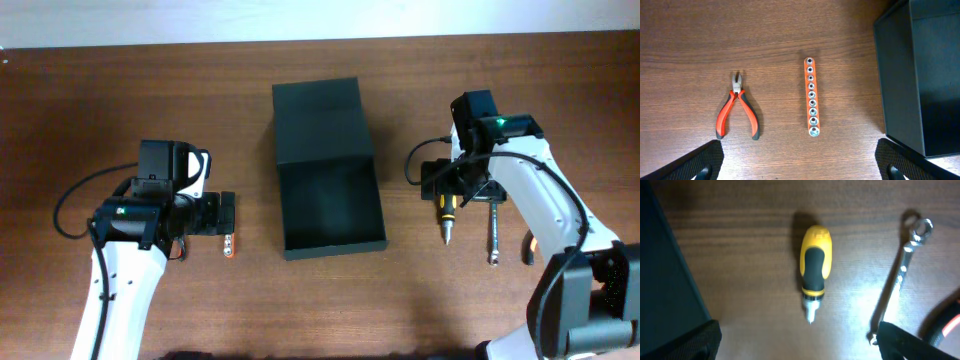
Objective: Pack container
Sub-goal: 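Move the right gripper down over the yellow-black screwdriver, then grasp the yellow-black screwdriver handle with the right gripper and lift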
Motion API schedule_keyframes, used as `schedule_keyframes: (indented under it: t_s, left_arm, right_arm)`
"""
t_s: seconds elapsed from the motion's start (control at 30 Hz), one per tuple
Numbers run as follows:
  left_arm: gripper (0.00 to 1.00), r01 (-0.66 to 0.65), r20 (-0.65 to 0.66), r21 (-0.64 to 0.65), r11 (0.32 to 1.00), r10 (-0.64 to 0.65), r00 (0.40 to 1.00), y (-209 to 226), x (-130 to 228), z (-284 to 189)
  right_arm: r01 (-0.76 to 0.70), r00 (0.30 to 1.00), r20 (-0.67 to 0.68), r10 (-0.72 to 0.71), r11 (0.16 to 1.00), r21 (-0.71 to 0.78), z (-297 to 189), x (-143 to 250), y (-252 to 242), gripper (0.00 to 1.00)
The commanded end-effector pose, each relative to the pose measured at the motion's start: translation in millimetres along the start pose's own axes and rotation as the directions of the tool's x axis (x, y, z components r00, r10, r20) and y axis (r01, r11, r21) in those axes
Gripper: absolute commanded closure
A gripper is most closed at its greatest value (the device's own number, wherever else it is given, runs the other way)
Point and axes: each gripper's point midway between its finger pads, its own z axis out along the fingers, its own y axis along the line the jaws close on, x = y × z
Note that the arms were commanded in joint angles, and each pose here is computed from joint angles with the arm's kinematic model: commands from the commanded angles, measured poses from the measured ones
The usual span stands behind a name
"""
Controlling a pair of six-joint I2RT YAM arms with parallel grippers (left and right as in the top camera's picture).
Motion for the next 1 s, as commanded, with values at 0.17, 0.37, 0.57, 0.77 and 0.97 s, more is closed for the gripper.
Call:
schedule_keyframes:
  t_s: [0.17, 0.37, 0.57, 0.77, 0.97]
  left_arm:
    - [0.01, 0.009, 0.019, 0.001, 1.000, -0.009, 1.000, 0, -6, -5]
    - [0.01, 0.009, 0.024, 0.001, 1.000, -0.009, 1.000, 0, -7, -5]
    - [0.01, 0.009, 0.024, 0.001, 1.000, -0.009, 1.000, 0, -7, -5]
    - [0.01, 0.009, 0.024, 0.001, 1.000, -0.009, 1.000, 0, -7, -5]
    - [0.01, 0.009, 0.025, 0.001, 1.000, -0.009, 1.000, 0, -8, -5]
  right_arm:
    - [-0.078, 0.997, -0.022, 0.078, 0.997, -0.019, 38, 12, -21, 0.01]
    - [-0.089, 0.995, -0.037, 0.089, 0.996, -0.015, 63, 27, -28, 0.01]
    - [-0.081, 0.997, -0.019, 0.080, 0.997, -0.019, 67, 25, -27, 0.01]
    - [-0.062, 0.998, 0.008, 0.062, 0.998, -0.024, 69, 17, -26, 0.01]
    - [-0.028, 0.999, -0.020, 0.028, 0.999, -0.020, 86, 17, -26, 0.01]
